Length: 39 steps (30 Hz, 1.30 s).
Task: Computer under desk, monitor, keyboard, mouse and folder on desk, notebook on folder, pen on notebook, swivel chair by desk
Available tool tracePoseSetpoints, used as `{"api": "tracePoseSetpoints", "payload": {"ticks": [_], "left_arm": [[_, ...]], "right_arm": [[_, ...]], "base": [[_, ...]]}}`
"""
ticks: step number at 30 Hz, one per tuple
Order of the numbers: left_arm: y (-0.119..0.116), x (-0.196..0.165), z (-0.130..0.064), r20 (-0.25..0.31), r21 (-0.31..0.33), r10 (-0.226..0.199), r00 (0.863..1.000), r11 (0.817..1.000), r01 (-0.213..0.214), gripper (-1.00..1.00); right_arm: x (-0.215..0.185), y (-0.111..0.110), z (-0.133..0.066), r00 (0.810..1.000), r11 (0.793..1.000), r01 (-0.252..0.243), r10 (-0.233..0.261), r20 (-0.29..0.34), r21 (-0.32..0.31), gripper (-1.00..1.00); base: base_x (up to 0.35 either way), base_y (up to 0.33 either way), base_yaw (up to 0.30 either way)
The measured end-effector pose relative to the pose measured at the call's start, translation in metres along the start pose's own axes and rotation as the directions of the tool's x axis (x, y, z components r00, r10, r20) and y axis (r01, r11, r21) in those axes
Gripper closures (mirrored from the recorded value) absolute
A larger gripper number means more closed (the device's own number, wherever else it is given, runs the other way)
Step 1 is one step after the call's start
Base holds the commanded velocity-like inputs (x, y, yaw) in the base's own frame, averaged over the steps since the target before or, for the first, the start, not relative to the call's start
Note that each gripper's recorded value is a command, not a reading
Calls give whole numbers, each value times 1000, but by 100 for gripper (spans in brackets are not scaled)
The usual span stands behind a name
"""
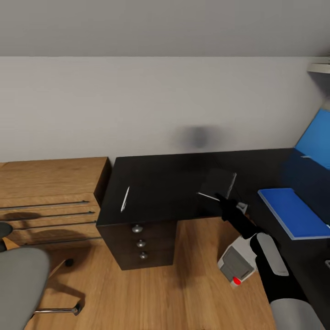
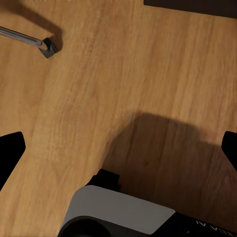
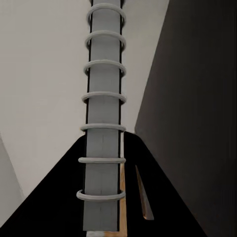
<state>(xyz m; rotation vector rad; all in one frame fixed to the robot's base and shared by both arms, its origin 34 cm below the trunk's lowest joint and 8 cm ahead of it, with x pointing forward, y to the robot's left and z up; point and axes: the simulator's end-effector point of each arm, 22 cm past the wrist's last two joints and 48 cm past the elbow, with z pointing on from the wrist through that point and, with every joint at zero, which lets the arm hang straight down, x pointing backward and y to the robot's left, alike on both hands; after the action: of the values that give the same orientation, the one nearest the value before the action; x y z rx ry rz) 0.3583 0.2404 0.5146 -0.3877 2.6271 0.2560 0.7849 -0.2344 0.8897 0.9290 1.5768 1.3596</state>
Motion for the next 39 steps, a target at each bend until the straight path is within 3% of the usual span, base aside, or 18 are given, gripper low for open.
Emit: {"api": "tracePoseSetpoints", "payload": {"ticks": [7,13,16,23,39], "left_arm": [[0,0,0,0,-1,0,1000,1000,0,-100],[1,0,0,0,-1,-1,1000,1000,1,-100],[0,0,0,0,-1,-1,1000,1000,1,-100],[4,5,0,-10,-8,9,1000,1000,-9,-100],[6,11,0,-20,-8,19,1000,1000,-19,-100]], "right_arm": [[-38,-18,-13,995,997,-19,12,103,70,100],[-80,-41,-30,969,985,-47,5,247,164,100],[-87,-45,-33,961,982,-55,3,277,182,100],[-90,-48,-34,956,980,-57,-2,293,192,100],[-94,-39,-35,955,984,-54,1,297,170,100]], "base": [[0,0,-244],[0,0,-262],[0,0,-263],[0,0,-253],[62,-82,-15]]}}
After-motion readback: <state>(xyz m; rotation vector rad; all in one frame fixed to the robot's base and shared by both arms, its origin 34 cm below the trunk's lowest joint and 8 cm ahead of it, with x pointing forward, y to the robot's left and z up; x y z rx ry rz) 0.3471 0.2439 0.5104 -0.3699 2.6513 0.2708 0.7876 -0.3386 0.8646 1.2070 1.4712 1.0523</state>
